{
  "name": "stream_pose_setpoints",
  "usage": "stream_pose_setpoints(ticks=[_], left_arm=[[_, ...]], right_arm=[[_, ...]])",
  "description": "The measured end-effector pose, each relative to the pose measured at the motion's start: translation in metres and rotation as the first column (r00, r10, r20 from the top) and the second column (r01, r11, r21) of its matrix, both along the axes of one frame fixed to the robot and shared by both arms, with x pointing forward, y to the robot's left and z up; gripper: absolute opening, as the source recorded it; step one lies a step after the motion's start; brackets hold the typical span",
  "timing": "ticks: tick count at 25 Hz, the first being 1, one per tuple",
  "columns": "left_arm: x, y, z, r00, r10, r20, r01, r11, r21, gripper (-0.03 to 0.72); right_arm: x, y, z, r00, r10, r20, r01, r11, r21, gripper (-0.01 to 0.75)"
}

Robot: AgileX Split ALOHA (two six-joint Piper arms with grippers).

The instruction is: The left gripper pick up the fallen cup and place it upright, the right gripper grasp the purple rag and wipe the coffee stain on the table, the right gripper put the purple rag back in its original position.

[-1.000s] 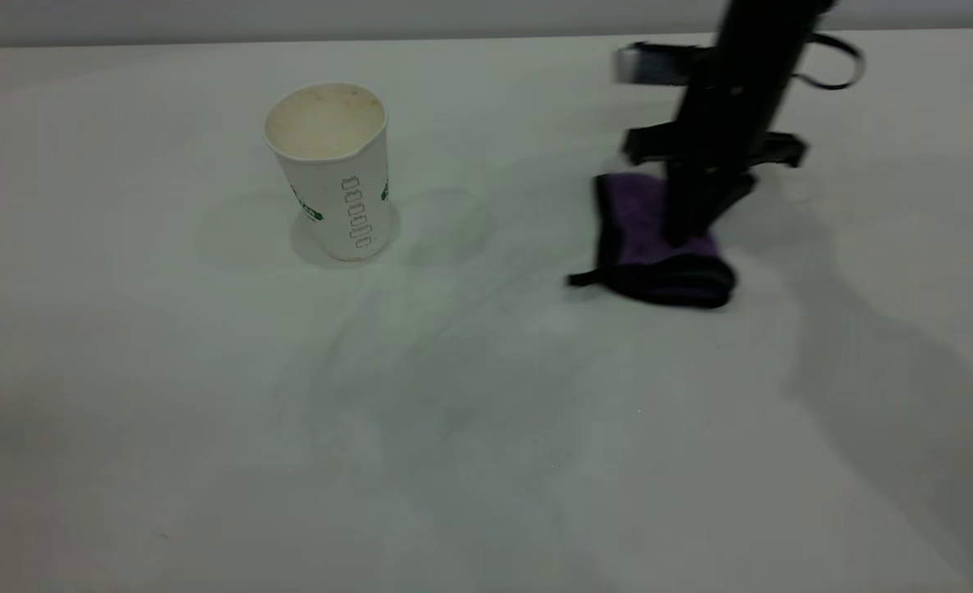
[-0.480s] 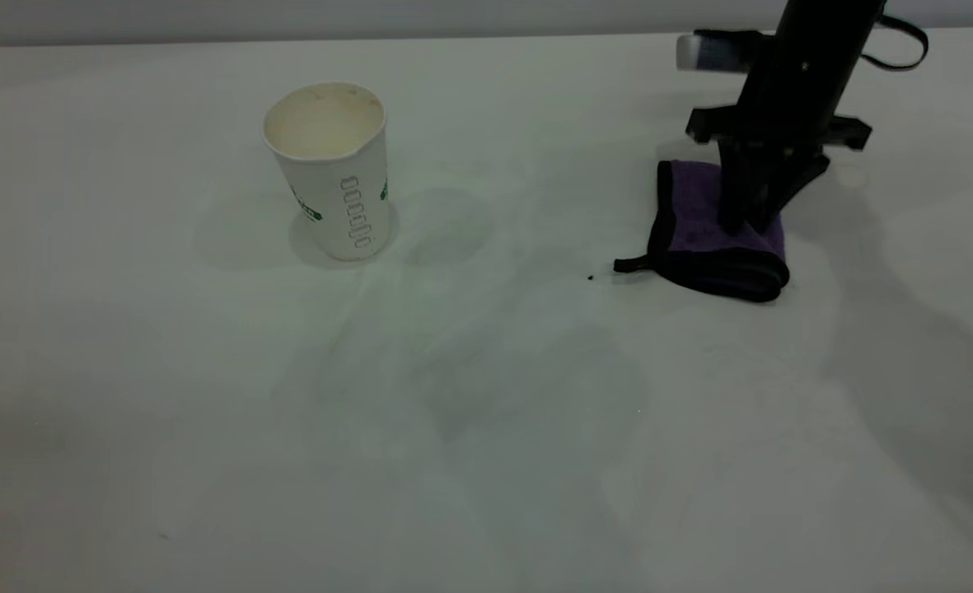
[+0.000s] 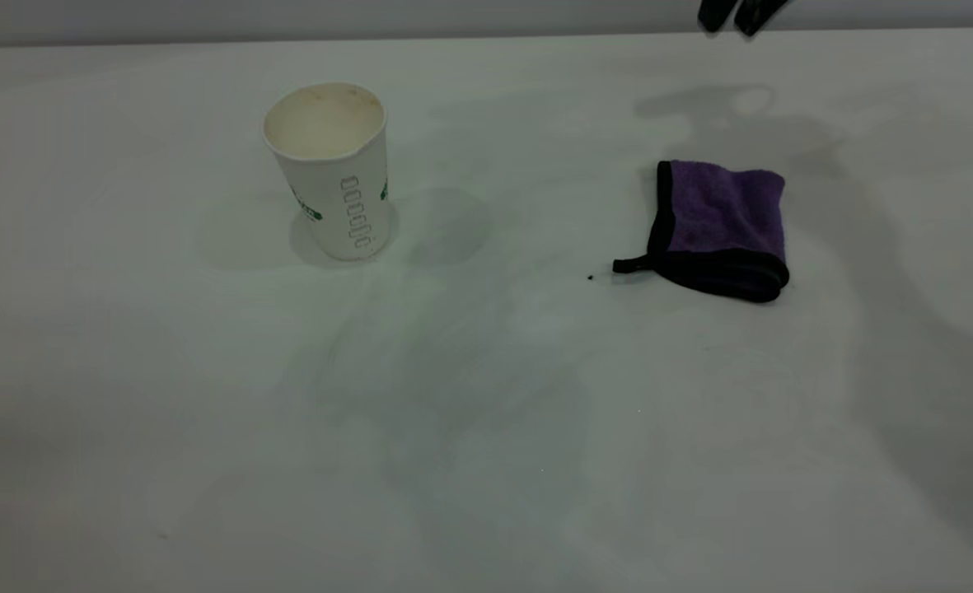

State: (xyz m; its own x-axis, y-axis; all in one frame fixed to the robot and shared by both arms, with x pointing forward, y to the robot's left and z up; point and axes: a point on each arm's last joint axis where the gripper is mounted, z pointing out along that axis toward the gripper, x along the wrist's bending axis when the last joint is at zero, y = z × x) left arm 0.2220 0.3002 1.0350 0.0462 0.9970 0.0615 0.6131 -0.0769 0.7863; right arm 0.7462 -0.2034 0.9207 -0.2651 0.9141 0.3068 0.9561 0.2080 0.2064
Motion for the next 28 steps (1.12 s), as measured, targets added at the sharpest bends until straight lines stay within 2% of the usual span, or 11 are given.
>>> stream_pose_setpoints(ticks=[5,11,18,22,28], left_arm=[[0.0,0.0,0.0,1.0,0.0,0.0,0.0,1.0,0.0,0.496],[0.0,0.0,0.0,1.0,0.0,0.0,0.0,1.0,0.0,0.496],[0.0,0.0,0.0,1.0,0.0,-0.001,0.0,1.0,0.0,0.496],[0.0,0.0,0.0,1.0,0.0,-0.001,0.0,1.0,0.0,0.496],[0.0,0.0,0.0,1.0,0.0,-0.002,0.0,1.0,0.0,0.496]], right_arm=[[-0.024,-0.001,0.054,0.999,0.003,0.041,-0.004,1.0,0.004,0.35],[-0.091,-0.007,0.105,0.999,0.041,0.026,-0.039,0.998,-0.045,0.35],[-0.195,-0.028,0.116,0.996,0.058,-0.07,-0.067,0.989,-0.13,0.35],[-0.252,-0.041,0.11,0.992,0.017,-0.124,-0.041,0.981,-0.188,0.35],[-0.33,-0.056,0.097,0.989,-0.017,-0.146,-0.016,0.976,-0.219,0.35]])
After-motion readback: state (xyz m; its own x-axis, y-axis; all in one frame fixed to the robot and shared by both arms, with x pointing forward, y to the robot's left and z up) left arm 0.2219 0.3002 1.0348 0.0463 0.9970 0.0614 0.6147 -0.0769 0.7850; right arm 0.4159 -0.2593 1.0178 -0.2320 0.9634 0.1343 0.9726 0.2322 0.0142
